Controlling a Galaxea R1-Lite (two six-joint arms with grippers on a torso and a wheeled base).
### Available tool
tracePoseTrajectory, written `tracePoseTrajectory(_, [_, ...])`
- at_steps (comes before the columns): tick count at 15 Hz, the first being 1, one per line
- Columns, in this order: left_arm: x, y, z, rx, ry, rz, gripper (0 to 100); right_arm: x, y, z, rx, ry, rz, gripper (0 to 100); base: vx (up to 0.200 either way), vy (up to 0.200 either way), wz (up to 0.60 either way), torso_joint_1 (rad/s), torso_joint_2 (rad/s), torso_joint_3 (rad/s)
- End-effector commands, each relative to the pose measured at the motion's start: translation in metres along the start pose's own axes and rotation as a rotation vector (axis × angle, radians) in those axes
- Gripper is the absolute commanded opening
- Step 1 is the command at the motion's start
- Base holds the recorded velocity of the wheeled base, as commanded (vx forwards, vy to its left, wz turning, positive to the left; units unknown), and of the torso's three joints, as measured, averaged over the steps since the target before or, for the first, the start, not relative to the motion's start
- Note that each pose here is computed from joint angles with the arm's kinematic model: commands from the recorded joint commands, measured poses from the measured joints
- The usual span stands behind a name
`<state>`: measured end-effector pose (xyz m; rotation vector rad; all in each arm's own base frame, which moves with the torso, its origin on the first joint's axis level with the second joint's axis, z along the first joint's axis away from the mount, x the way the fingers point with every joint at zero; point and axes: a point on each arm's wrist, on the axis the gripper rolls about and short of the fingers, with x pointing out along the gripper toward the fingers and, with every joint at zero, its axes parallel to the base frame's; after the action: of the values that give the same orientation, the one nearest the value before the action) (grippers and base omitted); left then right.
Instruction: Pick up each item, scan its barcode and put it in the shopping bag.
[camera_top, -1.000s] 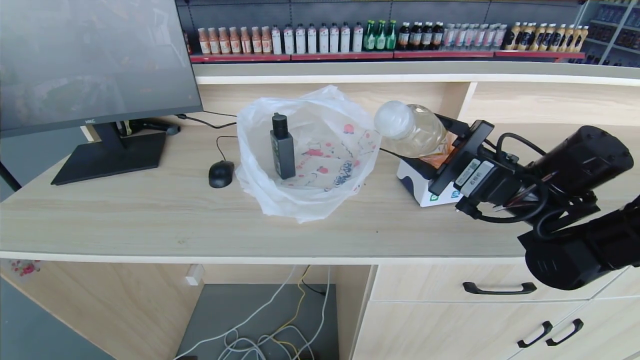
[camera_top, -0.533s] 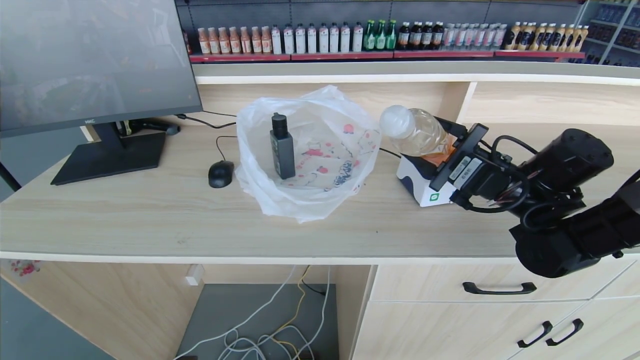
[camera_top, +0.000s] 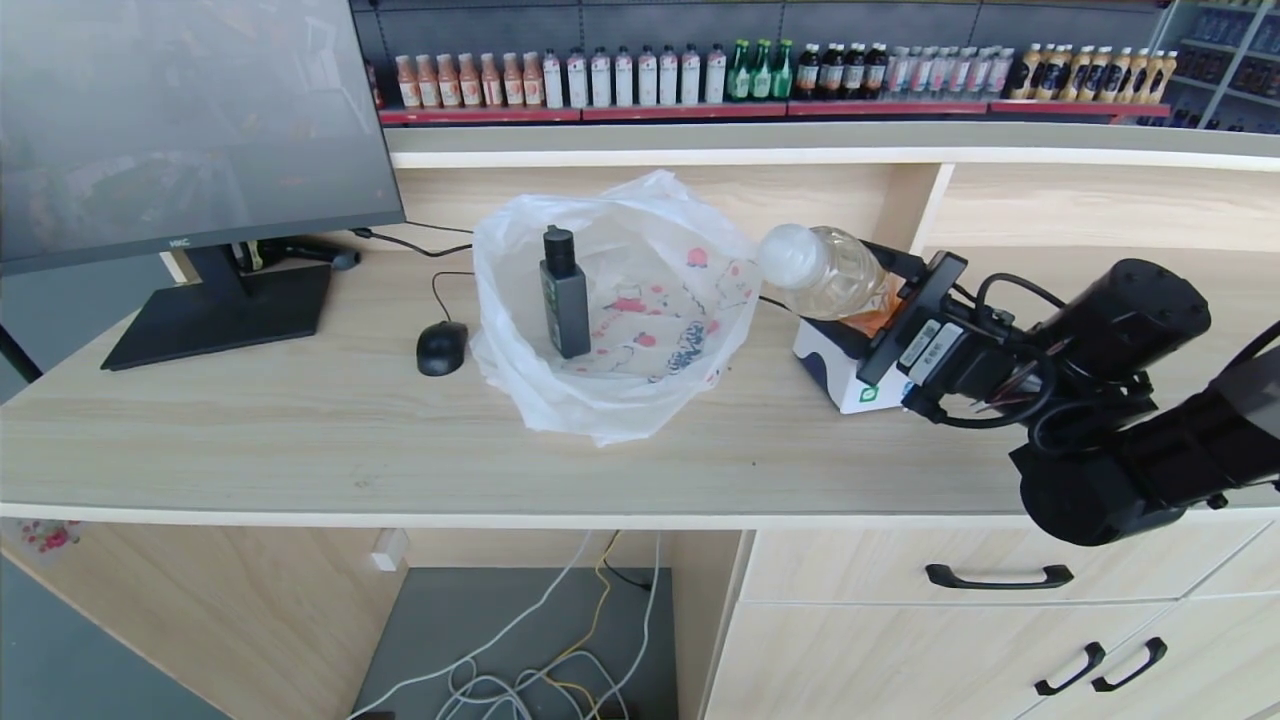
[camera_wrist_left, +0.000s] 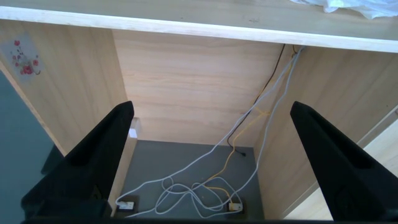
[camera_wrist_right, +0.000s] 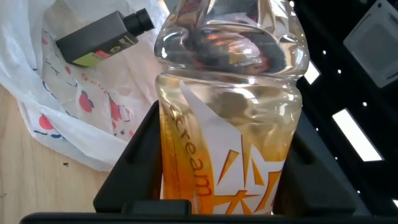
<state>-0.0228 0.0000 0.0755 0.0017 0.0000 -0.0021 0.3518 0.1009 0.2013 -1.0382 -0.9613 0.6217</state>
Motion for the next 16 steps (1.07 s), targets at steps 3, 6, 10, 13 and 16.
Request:
tracePoseTrajectory(3, [0.0,0.0,0.0,0.0,0.0,0.001,100,-0.001,0.006,-0.004,0.013,0.011,0.013,0,0.0,0.0,0.0,0.0,0.0,0.0])
tracePoseTrajectory(6, [0.0,0.0,0.0,0.0,0.0,0.001,100,-0.002,0.005,-0.005,0.011,0.014,0.01,0,0.0,0.0,0.0,0.0,0.0,0.0])
tracePoseTrajectory(10, [0.0,0.0,0.0,0.0,0.0,0.001,100,0.002,0.004,-0.002,0.019,0.006,0.001,0,0.0,0.0,0.0,0.0,0.0,0.0])
tracePoseTrajectory(13, [0.0,0.0,0.0,0.0,0.0,0.001,100,0.005,0.005,0.0,0.021,0.001,-0.001,0,0.0,0.0,0.0,0.0,0.0,0.0])
tracePoseTrajectory(16, [0.0,0.0,0.0,0.0,0.0,0.002,100,0.009,0.007,0.004,0.027,-0.007,-0.004,0,0.0,0.0,0.0,0.0,0.0,0.0])
